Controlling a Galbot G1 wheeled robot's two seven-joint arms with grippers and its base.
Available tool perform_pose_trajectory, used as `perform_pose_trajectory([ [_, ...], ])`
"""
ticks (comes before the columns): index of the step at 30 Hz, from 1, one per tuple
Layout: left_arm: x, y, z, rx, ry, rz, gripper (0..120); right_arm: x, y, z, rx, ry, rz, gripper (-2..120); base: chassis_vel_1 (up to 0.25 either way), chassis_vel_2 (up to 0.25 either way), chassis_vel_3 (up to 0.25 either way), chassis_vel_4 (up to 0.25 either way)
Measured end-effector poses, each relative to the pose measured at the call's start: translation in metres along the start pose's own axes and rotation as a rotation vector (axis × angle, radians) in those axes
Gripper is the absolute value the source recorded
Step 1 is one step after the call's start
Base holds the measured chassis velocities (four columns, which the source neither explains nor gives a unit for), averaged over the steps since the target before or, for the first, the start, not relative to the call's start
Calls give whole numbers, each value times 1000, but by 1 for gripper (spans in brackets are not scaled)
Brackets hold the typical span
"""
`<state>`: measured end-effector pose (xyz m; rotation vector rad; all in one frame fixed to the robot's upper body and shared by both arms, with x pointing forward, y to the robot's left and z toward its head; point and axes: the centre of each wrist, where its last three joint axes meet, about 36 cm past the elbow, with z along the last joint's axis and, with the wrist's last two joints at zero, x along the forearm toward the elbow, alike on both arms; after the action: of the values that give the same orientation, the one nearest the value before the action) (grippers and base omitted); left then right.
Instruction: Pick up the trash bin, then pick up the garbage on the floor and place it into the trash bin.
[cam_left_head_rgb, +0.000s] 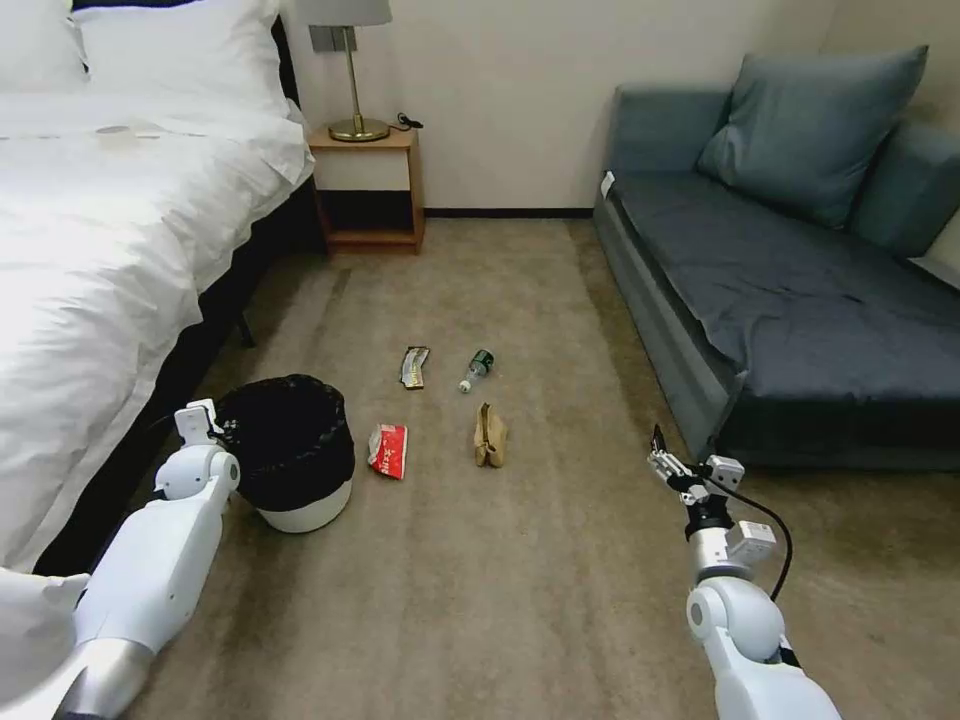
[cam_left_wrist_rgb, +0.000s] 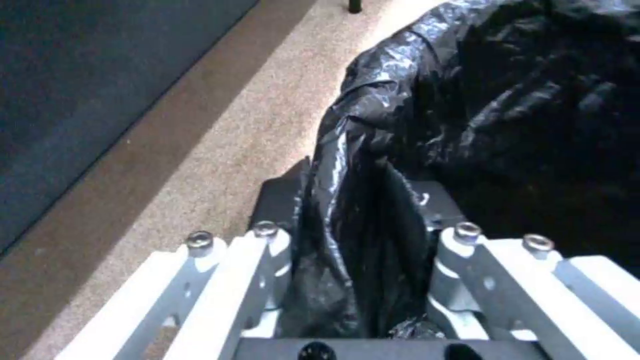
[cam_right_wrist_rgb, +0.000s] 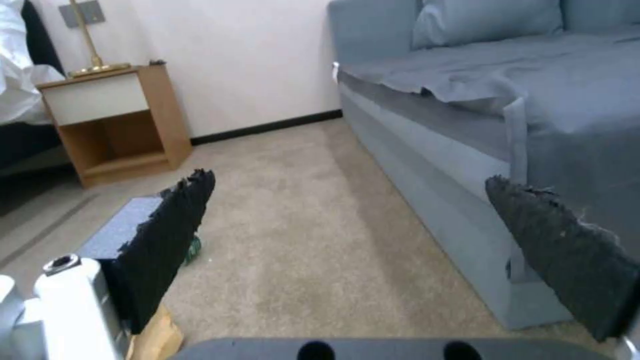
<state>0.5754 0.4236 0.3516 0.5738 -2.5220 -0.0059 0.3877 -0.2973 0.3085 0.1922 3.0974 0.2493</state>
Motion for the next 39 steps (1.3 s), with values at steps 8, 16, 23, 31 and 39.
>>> perform_pose_trajectory([
  [8,5,-1,-10,-21,-32,28,9,-2,-4,4,0,7,9,100,0,0,0,0],
  [16,14,0,-17,-64,-69,47,8,-4,-5,3,-1,5,11,100,0,0,0,0],
  [23,26,9,-25,-125,-112,55,8,-1,-7,5,3,12,14,100,0,0,0,0],
  [31,41,14,-46,-196,-156,42,5,1,-9,6,-17,40,20,100,0,0,0,0],
  [39,52,8,-61,-184,-200,64,5,1,-12,5,4,49,0,100,0,0,0,0],
])
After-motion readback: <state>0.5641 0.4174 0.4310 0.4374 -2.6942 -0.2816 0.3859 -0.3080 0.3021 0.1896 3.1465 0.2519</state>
